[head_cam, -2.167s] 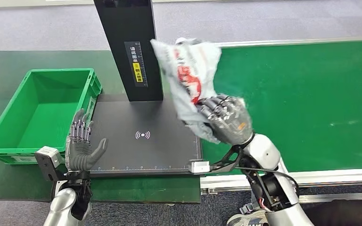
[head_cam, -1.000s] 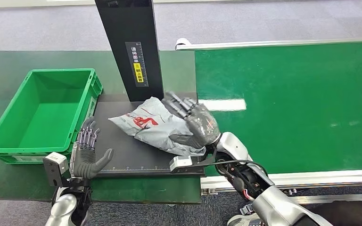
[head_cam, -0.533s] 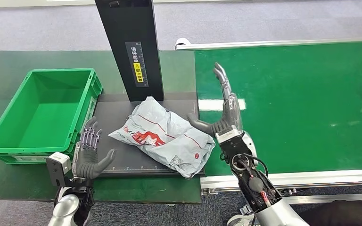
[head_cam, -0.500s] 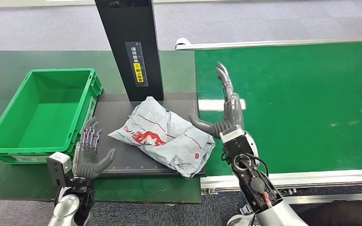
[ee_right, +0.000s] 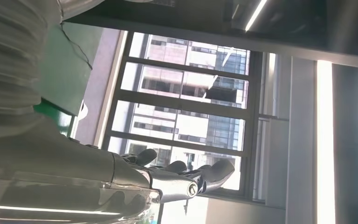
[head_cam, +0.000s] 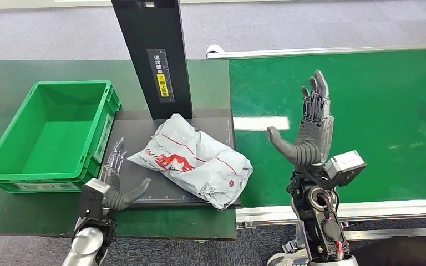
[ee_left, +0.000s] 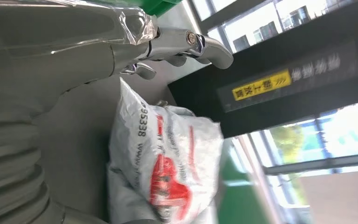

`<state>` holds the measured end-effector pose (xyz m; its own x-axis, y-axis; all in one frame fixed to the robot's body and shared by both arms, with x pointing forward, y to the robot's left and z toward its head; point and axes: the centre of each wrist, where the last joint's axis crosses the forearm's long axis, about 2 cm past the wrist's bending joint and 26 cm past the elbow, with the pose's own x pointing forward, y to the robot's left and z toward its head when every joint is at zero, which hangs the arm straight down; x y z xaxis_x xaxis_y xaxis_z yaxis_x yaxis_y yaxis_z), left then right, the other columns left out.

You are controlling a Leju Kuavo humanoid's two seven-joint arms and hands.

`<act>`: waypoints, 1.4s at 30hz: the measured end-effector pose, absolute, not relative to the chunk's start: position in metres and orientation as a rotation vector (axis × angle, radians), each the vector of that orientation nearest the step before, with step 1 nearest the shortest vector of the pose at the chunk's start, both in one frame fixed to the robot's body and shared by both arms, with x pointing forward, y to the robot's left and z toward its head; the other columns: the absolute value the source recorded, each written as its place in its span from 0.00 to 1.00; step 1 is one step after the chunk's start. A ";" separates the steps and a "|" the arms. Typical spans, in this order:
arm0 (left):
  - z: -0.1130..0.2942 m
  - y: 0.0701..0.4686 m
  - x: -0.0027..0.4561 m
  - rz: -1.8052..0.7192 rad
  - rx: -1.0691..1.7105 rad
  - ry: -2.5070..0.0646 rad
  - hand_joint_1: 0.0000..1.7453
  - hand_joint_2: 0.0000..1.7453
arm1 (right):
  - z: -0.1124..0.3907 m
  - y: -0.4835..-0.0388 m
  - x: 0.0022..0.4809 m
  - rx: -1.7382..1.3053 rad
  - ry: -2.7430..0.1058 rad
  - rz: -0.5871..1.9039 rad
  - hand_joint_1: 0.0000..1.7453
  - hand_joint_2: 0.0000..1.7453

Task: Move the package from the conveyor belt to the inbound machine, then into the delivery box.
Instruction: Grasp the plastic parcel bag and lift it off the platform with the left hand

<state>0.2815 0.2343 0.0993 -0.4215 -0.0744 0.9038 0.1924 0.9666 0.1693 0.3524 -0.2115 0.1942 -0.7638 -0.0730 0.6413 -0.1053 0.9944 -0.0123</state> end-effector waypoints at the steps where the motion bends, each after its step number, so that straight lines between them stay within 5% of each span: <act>1: 0.101 0.232 0.283 -0.349 -0.064 -1.979 0.00 1.00 | 0.194 -0.212 0.353 0.125 -2.442 0.057 0.00 1.00; 11: 0.104 0.180 0.301 -0.991 0.021 -1.781 0.00 1.00 | 0.186 -0.208 0.354 0.120 -2.410 0.089 0.00 1.00; 22: 0.082 0.173 0.313 -1.182 0.079 -1.619 0.01 1.00 | 0.178 -0.209 0.351 0.096 -2.379 0.123 0.00 1.00; 24: 0.081 0.174 0.313 -1.181 0.084 -1.615 0.25 1.00 | 0.176 -0.210 0.350 0.091 -2.375 0.127 0.00 1.00; 27: 0.079 0.174 0.313 -1.165 0.085 -1.622 0.78 1.00 | 0.174 -0.210 0.349 0.086 -2.369 0.130 0.00 1.00; 29: 0.080 0.175 0.314 -1.145 0.083 -1.636 0.93 1.00 | 0.172 -0.210 0.348 0.083 -2.365 0.130 0.00 1.00; 36: 0.084 0.180 0.317 -1.008 0.043 -1.733 1.00 1.00 | 0.169 -0.210 0.347 0.110 -2.319 0.138 0.00 1.00; 42: 0.086 0.184 0.316 -0.854 0.034 -1.831 1.00 1.00 | 0.152 -0.202 0.346 0.507 -2.014 0.041 0.00 1.00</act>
<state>0.3164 0.1840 0.0857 -0.4343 -0.4021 0.8060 0.3590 0.7434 0.5643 0.3464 -0.2025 0.1519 -0.3964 -0.3341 0.8551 -0.3690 0.9109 0.1849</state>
